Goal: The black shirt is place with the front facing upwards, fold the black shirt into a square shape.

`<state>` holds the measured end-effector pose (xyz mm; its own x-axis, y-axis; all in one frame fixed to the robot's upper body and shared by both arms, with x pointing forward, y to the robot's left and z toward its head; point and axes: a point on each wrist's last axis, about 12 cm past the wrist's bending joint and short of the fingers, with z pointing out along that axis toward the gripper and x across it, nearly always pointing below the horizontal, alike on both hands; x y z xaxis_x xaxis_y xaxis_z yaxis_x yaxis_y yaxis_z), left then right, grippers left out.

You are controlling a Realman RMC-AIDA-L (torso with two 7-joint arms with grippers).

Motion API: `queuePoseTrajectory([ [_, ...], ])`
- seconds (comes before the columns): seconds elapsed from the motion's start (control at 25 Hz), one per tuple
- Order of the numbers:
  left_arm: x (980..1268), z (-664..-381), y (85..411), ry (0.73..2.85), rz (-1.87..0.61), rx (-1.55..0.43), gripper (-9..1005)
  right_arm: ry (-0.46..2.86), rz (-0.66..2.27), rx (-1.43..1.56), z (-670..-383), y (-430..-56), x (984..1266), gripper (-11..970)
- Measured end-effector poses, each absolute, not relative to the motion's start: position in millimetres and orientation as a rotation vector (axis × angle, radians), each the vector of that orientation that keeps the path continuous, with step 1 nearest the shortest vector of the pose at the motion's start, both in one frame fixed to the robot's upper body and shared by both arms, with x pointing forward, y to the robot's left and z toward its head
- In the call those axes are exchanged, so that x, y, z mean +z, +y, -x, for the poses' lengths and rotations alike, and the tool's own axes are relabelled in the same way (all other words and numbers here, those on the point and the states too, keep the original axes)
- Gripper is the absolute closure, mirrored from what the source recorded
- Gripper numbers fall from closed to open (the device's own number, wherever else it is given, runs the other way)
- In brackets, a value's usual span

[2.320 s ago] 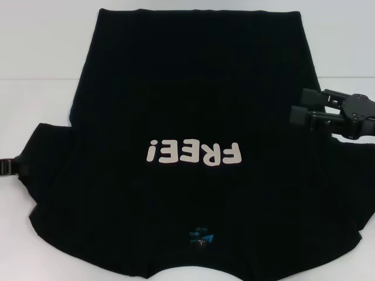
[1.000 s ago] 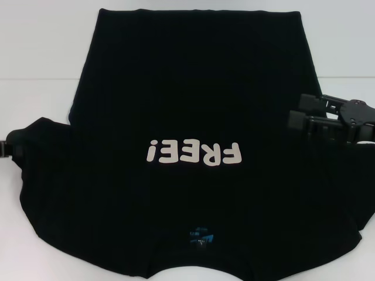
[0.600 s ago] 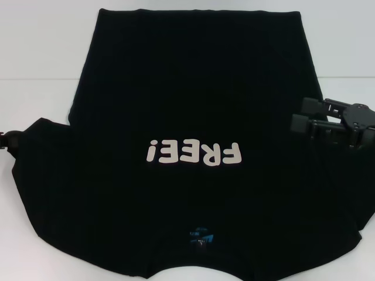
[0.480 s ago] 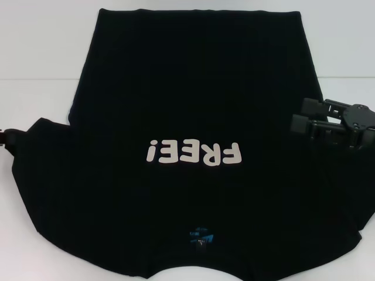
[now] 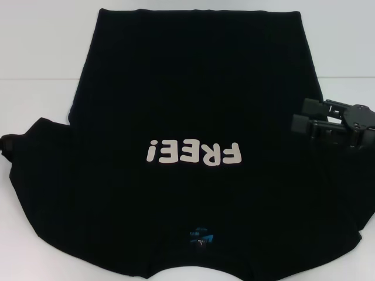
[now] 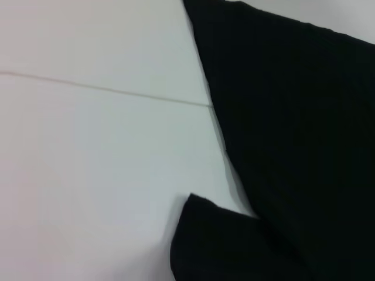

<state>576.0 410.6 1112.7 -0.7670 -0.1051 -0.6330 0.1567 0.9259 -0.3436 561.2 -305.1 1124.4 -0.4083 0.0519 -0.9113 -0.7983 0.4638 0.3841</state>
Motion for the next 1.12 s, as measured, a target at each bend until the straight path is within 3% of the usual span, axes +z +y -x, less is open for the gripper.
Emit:
queuePoseTrajectory([
  [1.12,1101,-556,415,2.420,0.055,-0.575,926,1.726,0.642,1.080,-562,-307,1126,71],
])
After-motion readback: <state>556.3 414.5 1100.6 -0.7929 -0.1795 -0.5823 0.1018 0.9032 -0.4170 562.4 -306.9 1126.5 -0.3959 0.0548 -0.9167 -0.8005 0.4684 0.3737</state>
